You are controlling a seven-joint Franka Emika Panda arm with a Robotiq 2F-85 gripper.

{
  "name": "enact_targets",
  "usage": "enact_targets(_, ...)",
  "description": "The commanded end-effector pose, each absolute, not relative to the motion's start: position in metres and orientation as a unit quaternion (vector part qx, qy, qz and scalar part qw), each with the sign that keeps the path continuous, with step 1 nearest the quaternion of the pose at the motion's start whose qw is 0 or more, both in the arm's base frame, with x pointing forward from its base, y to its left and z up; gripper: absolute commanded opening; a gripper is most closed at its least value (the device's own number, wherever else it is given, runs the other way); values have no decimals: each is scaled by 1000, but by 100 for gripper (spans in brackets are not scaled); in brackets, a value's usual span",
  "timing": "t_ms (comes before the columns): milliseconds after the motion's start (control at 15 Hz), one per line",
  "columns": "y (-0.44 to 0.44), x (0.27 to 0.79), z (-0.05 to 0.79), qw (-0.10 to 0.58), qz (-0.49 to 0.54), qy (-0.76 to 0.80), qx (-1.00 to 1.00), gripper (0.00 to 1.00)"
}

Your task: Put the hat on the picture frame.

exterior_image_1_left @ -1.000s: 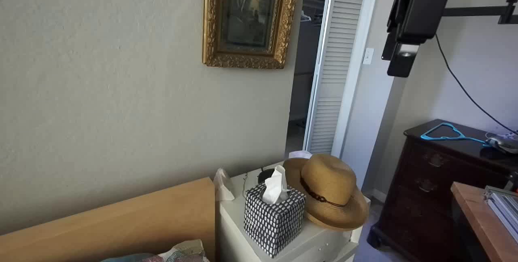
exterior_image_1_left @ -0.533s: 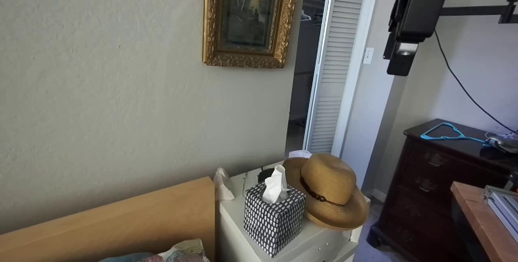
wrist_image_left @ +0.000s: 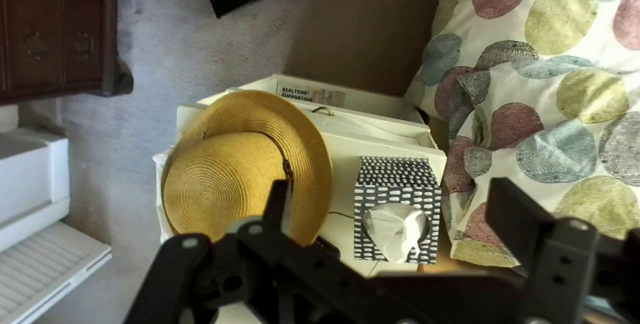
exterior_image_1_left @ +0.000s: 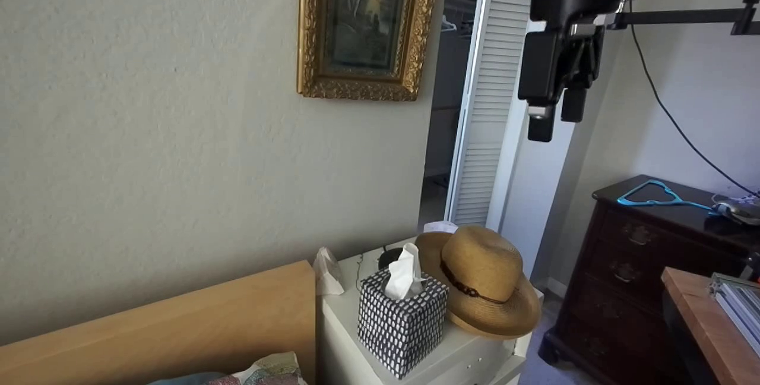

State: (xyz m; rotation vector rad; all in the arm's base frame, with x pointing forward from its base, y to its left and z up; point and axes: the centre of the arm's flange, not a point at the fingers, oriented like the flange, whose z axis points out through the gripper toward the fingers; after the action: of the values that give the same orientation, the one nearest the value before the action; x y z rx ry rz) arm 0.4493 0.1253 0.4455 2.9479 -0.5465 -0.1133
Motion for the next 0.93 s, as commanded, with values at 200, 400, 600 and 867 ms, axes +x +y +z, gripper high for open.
enact_targets(200,53,467,390,56,-87,-310,945,100)
enact_targets(400,19,465,363,61,-112,-367,921,100)
enact_targets(600,-9,467,340,61,-125,-436,889,100)
enact_targets(867,-34,467,318,19,-134,-505,853,100)
